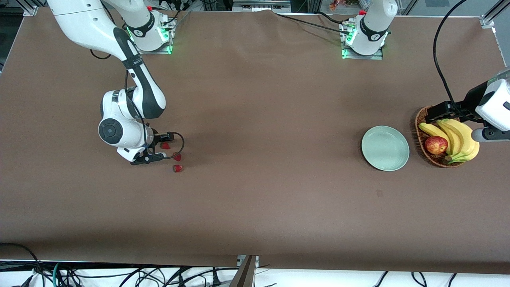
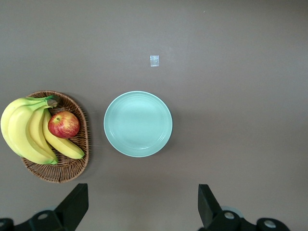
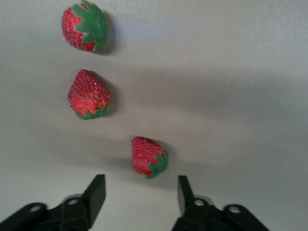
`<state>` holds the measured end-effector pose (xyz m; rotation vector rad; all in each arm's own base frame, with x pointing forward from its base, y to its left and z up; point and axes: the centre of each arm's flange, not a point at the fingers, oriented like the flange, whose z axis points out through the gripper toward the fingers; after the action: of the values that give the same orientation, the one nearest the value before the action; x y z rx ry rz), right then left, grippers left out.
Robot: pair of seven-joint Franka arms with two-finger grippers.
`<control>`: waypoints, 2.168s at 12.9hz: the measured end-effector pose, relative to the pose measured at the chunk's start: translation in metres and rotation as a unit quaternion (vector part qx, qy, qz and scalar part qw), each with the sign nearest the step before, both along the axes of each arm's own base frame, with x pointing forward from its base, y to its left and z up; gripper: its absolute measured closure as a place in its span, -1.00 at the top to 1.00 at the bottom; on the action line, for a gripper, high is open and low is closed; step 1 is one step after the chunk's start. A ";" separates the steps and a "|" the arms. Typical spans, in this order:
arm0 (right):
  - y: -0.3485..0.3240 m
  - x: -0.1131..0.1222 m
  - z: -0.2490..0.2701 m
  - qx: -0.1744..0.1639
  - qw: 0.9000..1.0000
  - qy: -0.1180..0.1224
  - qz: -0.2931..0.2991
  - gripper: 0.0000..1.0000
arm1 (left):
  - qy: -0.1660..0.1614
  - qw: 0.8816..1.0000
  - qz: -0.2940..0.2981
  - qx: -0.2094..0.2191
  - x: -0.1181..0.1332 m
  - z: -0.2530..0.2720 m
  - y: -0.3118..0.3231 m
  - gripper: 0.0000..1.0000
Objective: Collect all strawberries into plate
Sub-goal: 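Reach the right gripper down to the strawberries and grasp one, then carry the strawberry toward the plate and release it on the table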
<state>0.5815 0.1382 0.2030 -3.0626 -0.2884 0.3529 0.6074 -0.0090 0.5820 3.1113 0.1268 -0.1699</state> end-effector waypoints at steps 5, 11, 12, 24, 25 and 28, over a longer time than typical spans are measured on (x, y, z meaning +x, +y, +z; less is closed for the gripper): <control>-0.002 0.002 -0.022 0.001 1.000 -0.007 0.011 0.12 | 0.000 1.000 0.000 0.000 0.000 0.000 0.000 1.00; 0.004 0.017 -0.004 0.006 1.000 -0.013 0.020 -0.33 | 0.000 1.000 0.000 0.000 0.000 0.000 0.000 1.00; 0.011 0.024 0.010 0.008 1.000 -0.004 0.020 -0.33 | 0.000 1.000 0.000 0.000 0.000 0.000 0.000 1.00; 0.376 -0.034 0.063 0.122 0.959 -0.034 -0.253 -0.33 | 0.001 1.000 0.001 0.000 0.001 -0.002 0.001 1.00; 0.405 -0.048 0.050 0.146 0.946 -0.052 -0.286 -0.33 | 0.002 1.000 0.001 0.000 0.001 -0.002 0.001 1.00; 0.464 -0.084 0.017 0.181 0.919 -0.057 -0.347 -0.32 | 0.002 1.000 0.003 0.000 0.001 -0.002 0.004 1.00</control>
<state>0.4977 0.6023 0.2197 -2.5890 0.6467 0.0641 0.6085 -0.0055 0.5796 3.1109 0.1364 -0.1758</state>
